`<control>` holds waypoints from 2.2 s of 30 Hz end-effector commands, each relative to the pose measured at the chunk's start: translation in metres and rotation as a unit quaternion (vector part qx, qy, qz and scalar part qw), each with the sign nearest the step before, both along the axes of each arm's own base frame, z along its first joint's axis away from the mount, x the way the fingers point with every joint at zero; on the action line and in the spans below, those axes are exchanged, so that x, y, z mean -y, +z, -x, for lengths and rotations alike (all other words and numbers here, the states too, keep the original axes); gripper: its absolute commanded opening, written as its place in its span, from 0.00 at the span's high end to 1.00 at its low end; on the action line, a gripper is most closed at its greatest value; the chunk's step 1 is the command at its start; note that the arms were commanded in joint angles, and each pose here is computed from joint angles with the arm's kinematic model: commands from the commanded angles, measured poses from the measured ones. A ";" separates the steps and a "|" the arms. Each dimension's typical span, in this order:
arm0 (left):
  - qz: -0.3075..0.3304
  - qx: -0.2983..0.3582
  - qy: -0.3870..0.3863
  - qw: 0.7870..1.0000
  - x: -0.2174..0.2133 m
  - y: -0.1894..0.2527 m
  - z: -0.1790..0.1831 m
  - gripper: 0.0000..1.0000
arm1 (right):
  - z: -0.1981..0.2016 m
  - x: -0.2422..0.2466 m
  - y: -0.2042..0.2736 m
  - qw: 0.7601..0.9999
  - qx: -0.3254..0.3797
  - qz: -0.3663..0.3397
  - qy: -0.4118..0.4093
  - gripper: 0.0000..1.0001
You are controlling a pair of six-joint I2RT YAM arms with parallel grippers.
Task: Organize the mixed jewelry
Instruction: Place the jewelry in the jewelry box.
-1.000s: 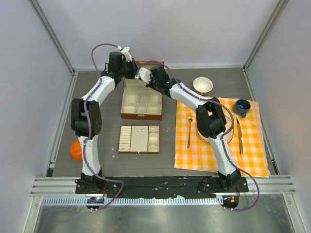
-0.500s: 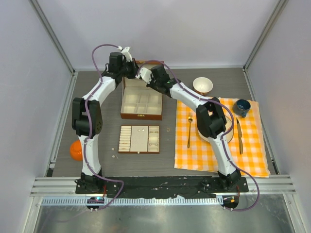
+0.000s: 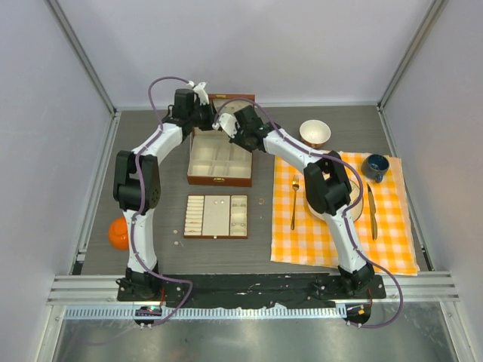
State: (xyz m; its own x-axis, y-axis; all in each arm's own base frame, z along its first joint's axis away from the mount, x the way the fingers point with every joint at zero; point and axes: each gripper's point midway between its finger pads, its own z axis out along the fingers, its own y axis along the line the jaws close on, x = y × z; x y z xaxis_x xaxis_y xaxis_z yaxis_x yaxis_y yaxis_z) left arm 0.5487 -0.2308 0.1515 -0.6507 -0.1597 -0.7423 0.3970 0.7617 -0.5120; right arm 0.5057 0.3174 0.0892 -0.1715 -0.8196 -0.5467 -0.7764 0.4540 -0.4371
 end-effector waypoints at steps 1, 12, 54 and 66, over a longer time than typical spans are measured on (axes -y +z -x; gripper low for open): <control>0.039 0.059 -0.093 0.993 0.083 0.037 0.029 1.00 | 0.058 -0.104 0.017 0.985 0.015 -0.041 0.164 0.99; 0.029 0.087 -0.090 0.992 0.075 0.066 0.028 1.00 | 0.049 -0.096 0.058 0.988 0.056 -0.050 0.133 0.99; 0.051 0.106 -0.062 0.991 0.010 0.099 0.012 1.00 | -0.042 -0.029 0.069 0.982 0.191 0.014 0.012 0.59; 0.056 0.102 -0.058 0.992 0.007 0.100 0.007 1.00 | -0.044 -0.003 0.051 0.983 0.177 0.045 0.008 0.55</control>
State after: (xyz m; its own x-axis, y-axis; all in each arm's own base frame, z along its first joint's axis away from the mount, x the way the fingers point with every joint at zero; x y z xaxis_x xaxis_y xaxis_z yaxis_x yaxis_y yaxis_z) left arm 0.5411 -0.2243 0.1906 -0.6047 -0.1620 -0.7798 0.4710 0.7168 -0.5142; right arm 0.5433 0.3549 0.1631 0.1137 -0.8219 -0.5582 -0.5741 0.4042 -0.7121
